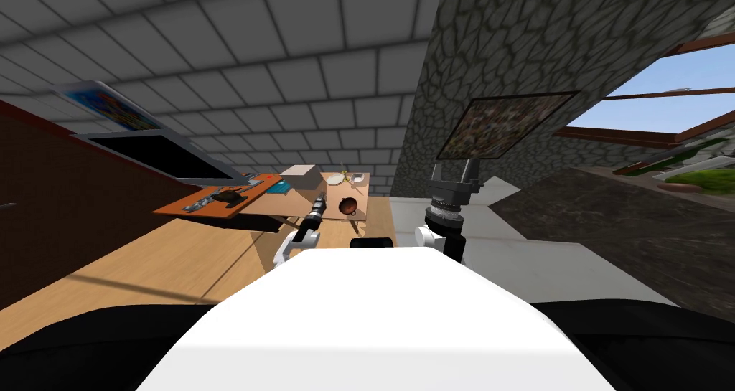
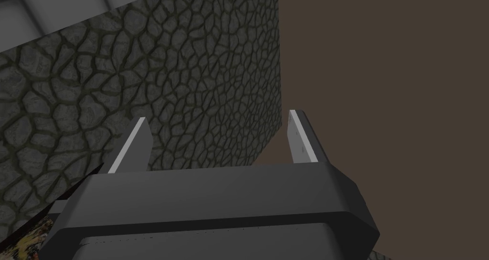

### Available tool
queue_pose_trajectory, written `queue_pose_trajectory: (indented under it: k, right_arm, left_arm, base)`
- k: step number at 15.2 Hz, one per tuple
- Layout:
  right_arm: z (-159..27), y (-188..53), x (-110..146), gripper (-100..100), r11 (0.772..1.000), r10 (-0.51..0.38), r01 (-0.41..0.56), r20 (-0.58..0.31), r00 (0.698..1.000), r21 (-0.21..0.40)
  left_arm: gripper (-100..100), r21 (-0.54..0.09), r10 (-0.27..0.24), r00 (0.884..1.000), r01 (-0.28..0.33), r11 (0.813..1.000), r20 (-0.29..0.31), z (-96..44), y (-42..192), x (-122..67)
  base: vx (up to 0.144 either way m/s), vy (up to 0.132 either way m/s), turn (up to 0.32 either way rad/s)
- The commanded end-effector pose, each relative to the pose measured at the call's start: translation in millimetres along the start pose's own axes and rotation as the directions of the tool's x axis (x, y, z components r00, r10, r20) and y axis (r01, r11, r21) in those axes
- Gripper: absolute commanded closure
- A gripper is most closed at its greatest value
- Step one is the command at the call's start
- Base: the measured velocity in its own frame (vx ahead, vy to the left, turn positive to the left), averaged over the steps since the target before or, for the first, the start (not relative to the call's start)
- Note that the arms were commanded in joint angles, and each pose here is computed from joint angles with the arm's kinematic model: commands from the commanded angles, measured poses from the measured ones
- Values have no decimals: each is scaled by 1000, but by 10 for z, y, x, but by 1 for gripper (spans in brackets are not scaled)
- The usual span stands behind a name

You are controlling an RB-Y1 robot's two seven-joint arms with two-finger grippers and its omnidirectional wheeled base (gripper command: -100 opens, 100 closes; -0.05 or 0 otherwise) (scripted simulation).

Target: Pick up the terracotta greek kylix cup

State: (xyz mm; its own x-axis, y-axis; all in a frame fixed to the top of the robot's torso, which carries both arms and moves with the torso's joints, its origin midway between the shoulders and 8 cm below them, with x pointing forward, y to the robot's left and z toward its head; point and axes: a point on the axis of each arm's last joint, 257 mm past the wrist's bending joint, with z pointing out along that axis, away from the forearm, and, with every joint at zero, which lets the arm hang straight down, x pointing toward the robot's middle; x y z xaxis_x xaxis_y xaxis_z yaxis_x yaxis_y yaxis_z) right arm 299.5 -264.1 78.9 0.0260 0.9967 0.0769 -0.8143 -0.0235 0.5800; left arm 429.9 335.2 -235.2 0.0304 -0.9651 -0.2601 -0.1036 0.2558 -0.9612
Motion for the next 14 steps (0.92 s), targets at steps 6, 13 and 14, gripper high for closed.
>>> queue_pose_trajectory:
  k: [6,13,14]
  right_arm:
    - [0,0,0,0,1000,0,0,0,1000,0]
    - [0,0,0,0,1000,0,0,0,1000,0]
    - [0,0,0,0,1000,0,0,0,1000,0]
  left_arm:
    - [-100,-186,9,1000,-8,983,5,47,665,16]
    - [-100,-355,-6,1000,8,935,7,6,1264,134]
    - [-100,-355,-6,1000,8,935,7,6,1264,134]
  base:
    - [5,-29,-10]
    - [7,-22,-9]
    - [7,-22,-8]
